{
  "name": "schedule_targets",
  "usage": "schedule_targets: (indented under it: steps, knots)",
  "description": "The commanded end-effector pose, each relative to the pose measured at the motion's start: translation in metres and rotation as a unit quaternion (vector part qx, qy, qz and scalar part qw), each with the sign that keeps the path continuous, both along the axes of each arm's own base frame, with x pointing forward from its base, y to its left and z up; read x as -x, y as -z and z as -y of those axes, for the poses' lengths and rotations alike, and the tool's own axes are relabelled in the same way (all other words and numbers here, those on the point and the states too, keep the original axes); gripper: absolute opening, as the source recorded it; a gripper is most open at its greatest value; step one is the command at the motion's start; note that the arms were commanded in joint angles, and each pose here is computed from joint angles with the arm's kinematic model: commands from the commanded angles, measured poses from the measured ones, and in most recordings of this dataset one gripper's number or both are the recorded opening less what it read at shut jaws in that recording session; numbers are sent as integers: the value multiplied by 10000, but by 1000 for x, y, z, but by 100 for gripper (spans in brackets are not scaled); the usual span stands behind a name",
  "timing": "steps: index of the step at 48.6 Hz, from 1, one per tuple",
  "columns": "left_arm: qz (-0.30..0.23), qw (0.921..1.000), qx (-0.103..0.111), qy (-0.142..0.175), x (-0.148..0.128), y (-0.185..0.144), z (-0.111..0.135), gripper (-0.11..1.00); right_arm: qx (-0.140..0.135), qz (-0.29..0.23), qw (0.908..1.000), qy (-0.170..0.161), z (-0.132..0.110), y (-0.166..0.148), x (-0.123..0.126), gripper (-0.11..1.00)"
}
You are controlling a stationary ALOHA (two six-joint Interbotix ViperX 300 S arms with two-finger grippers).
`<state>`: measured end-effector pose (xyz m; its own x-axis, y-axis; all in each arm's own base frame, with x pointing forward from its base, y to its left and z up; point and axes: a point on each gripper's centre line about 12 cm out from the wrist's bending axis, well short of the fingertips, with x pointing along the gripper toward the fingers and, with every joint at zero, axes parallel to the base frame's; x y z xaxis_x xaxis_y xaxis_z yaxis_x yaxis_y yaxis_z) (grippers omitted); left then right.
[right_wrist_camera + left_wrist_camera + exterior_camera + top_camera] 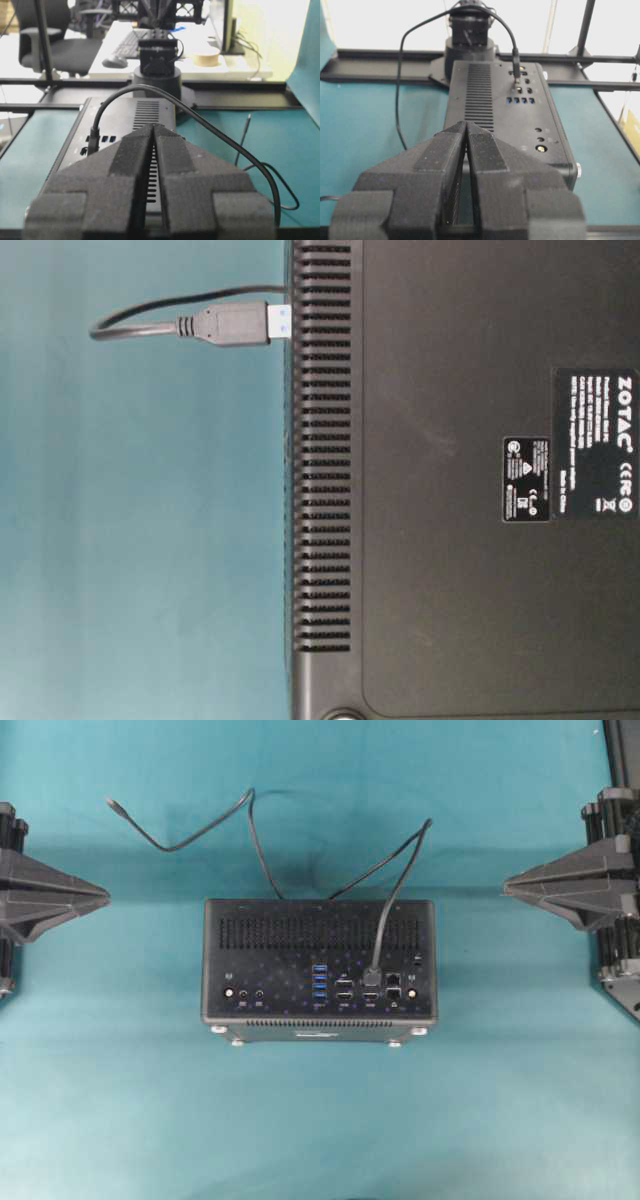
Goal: Insert the USB into the PC box with both arms.
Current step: 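Move the right gripper over the black USB plug on the back panel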
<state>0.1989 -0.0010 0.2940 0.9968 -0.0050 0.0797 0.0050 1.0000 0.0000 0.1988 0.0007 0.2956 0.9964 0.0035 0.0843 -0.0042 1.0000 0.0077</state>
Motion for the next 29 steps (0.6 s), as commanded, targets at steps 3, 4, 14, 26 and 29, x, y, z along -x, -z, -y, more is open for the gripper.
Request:
schedule_targets:
  steps: [3,4,14,26,29]
  knots:
    - [6,9999,123,105,-7,-20,4,8,-167,22,9999,-1,0,-7,-2,15]
    - [-17,9999,130,104,-8,-23,4,5,-235,-16,9997,3,0,-9,-2,15]
    - [-408,9991,93,106,-17,-46,4,0,-647,-791,9948,-28,-1,-28,-7,0]
    - [-1111,9937,79,122,-32,-55,6,0,-1153,-1853,9758,-156,-11,-48,-13,0]
    - [-1187,9928,68,134,-34,-56,7,0,-1181,-2153,9691,-247,-17,-47,-17,0]
